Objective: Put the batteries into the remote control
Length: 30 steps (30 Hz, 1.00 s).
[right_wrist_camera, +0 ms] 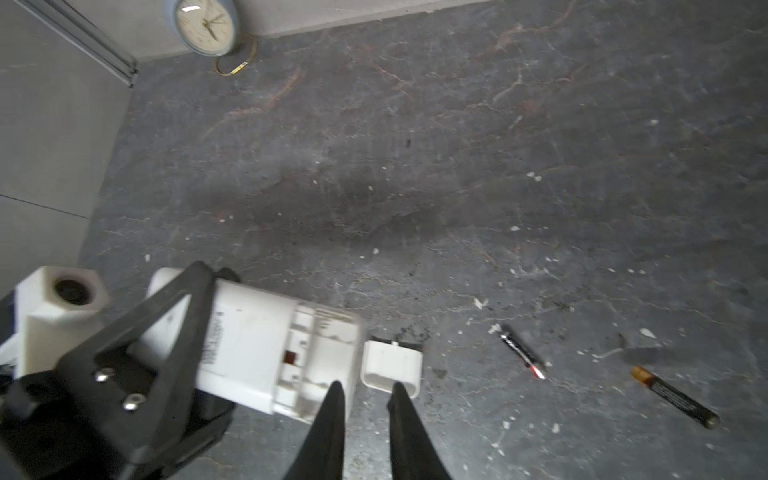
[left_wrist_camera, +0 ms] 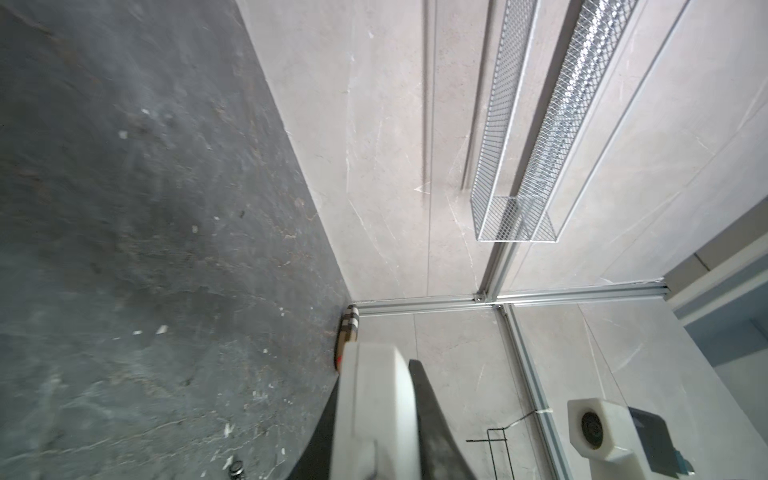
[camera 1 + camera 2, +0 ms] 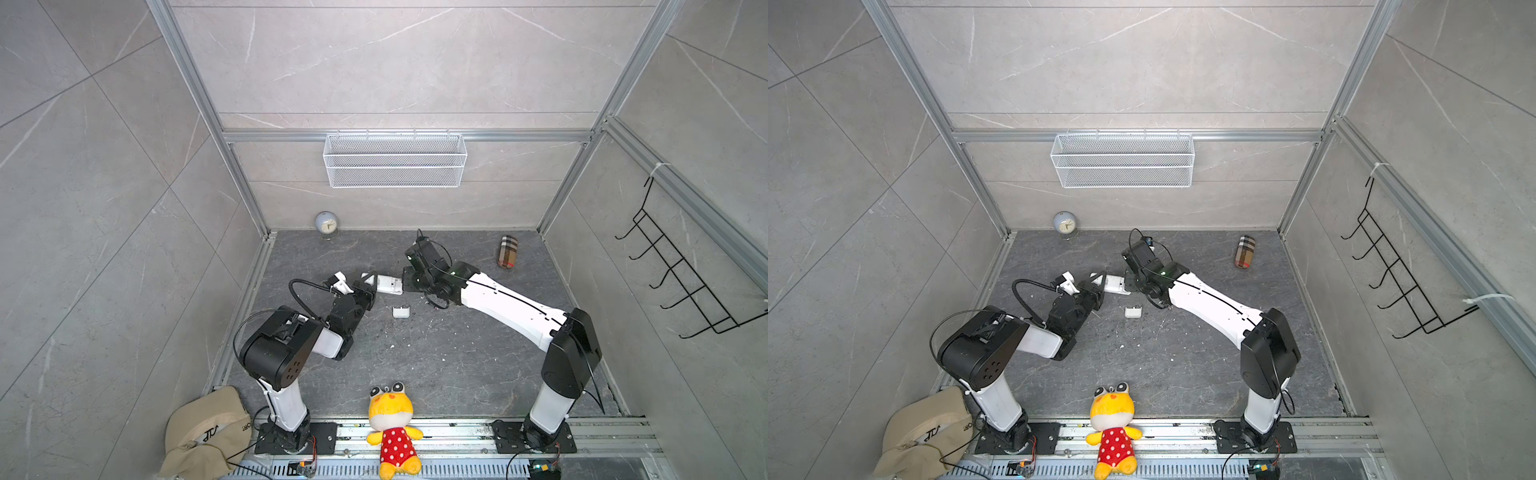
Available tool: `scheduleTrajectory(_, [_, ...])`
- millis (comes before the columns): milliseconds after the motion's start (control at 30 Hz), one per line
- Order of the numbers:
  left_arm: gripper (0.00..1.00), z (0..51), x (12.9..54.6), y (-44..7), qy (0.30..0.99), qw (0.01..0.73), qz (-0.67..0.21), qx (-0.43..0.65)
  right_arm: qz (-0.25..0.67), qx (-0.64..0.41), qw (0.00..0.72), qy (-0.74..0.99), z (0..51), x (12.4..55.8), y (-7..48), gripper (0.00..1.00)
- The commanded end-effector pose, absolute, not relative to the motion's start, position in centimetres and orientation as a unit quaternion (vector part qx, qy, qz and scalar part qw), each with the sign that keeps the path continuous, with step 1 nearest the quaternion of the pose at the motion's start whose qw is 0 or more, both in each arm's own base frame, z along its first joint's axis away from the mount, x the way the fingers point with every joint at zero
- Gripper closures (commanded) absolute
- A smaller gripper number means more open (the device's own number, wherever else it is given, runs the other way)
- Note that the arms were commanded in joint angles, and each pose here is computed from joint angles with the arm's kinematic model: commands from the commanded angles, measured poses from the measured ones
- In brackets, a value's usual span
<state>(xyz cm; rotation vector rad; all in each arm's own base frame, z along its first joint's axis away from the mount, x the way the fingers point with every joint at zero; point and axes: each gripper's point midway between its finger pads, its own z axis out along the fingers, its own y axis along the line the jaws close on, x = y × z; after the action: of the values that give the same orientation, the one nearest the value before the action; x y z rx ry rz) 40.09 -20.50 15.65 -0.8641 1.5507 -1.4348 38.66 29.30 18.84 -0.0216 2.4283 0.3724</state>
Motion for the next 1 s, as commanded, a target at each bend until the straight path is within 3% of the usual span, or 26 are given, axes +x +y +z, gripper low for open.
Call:
scheduleTrajectory(0, [0.93, 17.5, 39.9, -19.5, 0.600, 0.449, -0.575, -0.328, 0.124, 0.025, 0.332, 0.935, 18.4, 39.8, 24.7, 0.75])
scheduleTrajectory(133, [0.93, 17.8, 39.6, -19.2, 0.602, 0.450, -0.576, -0.320, 0.077, 0.091, 0.315, 0.942, 16.2, 40.5, 17.2, 0.63])
scheduleTrajectory(300, [0.93, 18.4, 39.8, -19.2, 0.601, 0.451, -0.582, -0.311, 0.028, 0.198, 0.276, 0.940, 13.6, 38.9, 6.9, 0.35])
scheduleTrajectory(433, [0.93, 18.4, 40.5, -19.7, 0.601, 0.437, -0.594, -0.309, 0.041, 0.236, 0.224, 0.945, 10.4, 37.9, 4.4, 0.34])
scheduleTrajectory(967, [0.93, 18.0, 40.6, -19.1, 0.606, 0.427, -0.597, -0.305, 0.102, 0.160, 0.138, 0.972, 3.2, 39.5, 7.5, 0.29])
